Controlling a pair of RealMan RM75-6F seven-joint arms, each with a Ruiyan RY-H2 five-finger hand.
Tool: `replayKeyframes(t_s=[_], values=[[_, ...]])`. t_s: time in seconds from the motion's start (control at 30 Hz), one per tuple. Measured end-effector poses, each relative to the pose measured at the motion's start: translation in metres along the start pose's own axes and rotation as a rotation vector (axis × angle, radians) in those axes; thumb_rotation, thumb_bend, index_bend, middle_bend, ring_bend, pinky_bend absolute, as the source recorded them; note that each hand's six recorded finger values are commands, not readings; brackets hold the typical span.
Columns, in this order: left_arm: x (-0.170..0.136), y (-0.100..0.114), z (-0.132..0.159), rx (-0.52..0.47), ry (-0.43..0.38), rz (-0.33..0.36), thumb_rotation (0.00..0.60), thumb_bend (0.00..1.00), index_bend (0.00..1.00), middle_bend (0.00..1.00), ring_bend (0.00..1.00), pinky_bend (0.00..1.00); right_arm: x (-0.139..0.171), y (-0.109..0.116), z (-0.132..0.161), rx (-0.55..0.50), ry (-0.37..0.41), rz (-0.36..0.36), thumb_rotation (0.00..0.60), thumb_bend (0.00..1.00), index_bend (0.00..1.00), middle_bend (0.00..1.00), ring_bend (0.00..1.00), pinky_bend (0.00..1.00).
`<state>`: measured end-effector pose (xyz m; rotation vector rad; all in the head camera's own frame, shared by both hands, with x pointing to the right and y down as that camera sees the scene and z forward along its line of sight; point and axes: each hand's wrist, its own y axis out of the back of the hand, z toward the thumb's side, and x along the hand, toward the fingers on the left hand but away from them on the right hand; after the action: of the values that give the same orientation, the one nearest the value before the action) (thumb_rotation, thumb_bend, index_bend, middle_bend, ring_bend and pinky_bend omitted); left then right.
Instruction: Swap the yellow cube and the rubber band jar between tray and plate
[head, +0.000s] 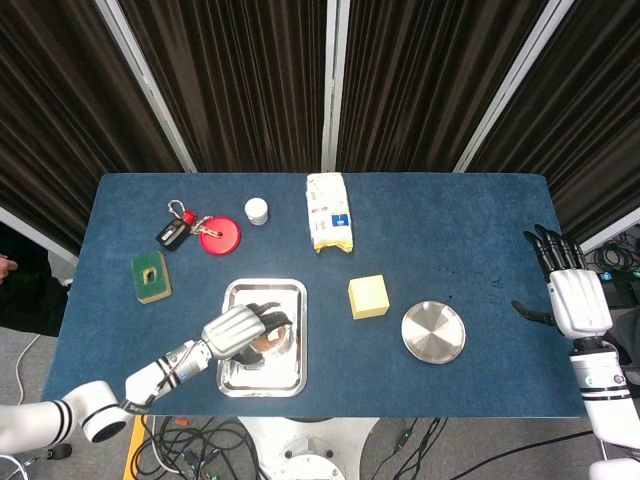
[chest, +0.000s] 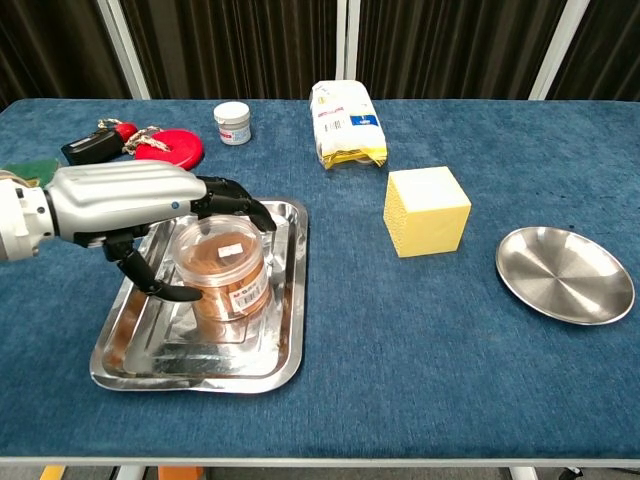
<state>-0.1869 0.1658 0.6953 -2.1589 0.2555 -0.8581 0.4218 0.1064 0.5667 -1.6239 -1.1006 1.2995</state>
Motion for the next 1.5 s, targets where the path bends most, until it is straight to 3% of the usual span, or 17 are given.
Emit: replayKeyframes(t_s=[0.23, 0.57, 0.9, 1.3, 1.5], values=[[0.004, 0.004, 0.004, 0.004, -0.017, 0.023, 0.600, 0.25, 0.28, 0.29, 0.21, 0.48, 0.002, 0.000, -0.004, -0.004, -0.009, -0.003, 0.600, 0.08, 0.00, 0.00, 0.00, 0.00], [0.006, 0.011, 0.011, 0.004, -0.041, 0.051, 0.600, 0.25, 0.30, 0.30, 0.24, 0.50, 0.002, 0.006, -0.008, -0.006, -0.018, -0.022, 0.600, 0.08, 0.00, 0.00, 0.00, 0.00], [0.029, 0.023, 0.051, -0.011, -0.164, 0.085, 0.600, 0.25, 0.31, 0.31, 0.24, 0.50, 0.003, 0.014, -0.015, -0.045, -0.036, -0.044, 0.600, 0.10, 0.00, 0.00, 0.00, 0.00], [0.060, 0.011, 0.095, -0.034, -0.290, 0.112, 0.600, 0.25, 0.32, 0.31, 0.25, 0.51, -0.004, 0.024, -0.015, -0.071, -0.026, -0.052, 0.600, 0.09, 0.00, 0.00, 0.00, 0.00], [0.072, 0.010, 0.098, -0.012, -0.315, 0.138, 0.600, 0.25, 0.33, 0.32, 0.26, 0.51, -0.002, 0.028, -0.024, -0.082, -0.051, -0.059, 0.600, 0.09, 0.00, 0.00, 0.00, 0.00]])
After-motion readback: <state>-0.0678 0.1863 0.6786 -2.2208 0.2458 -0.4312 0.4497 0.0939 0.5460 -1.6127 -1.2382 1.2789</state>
